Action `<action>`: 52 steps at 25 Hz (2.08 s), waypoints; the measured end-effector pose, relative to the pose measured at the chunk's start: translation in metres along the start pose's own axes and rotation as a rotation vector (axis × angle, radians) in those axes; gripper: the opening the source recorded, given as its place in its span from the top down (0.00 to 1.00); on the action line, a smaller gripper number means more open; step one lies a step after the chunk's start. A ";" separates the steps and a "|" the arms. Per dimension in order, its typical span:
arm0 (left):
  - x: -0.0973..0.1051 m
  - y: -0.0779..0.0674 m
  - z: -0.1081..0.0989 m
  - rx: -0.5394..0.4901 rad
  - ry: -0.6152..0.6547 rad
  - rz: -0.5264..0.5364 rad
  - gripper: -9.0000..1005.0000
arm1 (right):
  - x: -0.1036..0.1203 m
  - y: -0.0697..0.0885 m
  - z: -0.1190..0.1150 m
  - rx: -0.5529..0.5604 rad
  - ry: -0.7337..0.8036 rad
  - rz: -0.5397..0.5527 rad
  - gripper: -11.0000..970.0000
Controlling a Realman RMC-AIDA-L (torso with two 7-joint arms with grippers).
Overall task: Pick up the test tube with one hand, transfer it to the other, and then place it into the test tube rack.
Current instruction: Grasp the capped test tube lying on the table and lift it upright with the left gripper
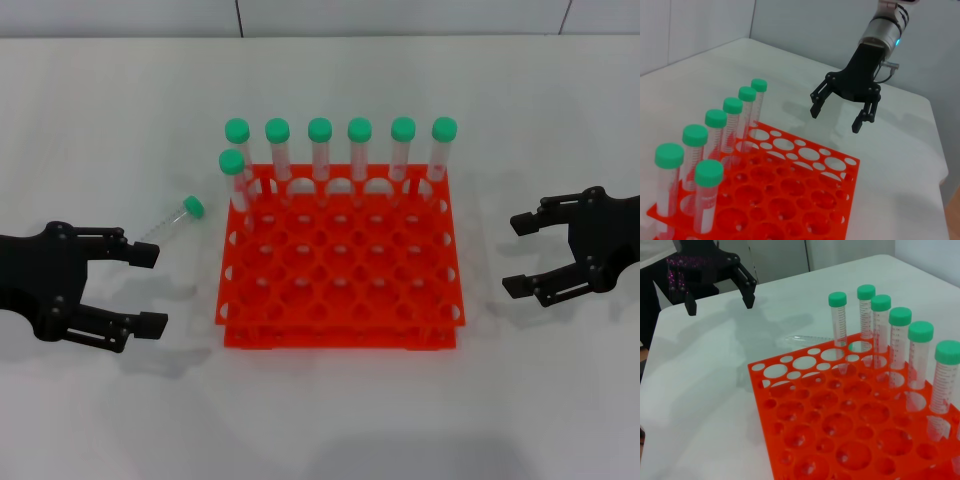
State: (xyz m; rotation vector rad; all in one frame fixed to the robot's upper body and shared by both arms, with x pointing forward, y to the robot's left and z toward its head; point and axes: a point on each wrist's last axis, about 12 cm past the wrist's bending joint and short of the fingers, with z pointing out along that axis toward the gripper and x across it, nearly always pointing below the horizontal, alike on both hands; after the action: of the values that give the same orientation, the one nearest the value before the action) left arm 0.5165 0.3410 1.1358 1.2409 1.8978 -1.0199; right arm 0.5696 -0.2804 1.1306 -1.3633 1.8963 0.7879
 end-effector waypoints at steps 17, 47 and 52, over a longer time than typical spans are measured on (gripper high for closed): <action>0.000 0.001 -0.001 -0.001 0.002 0.001 0.11 | 0.000 0.000 0.000 -0.001 -0.002 0.001 0.12; -0.053 0.027 -0.010 -0.124 0.327 -0.329 0.11 | -0.003 0.000 0.010 0.022 -0.030 -0.031 0.11; -0.071 0.037 -0.009 -0.183 0.426 -0.350 0.11 | -0.005 0.000 0.010 0.026 -0.032 -0.041 0.11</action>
State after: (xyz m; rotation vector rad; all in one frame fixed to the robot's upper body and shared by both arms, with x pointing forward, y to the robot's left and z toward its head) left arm 0.5745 0.3273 1.1895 1.1046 2.5435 -0.7635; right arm 0.5724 -0.2695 1.1288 -1.3619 1.8425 0.7580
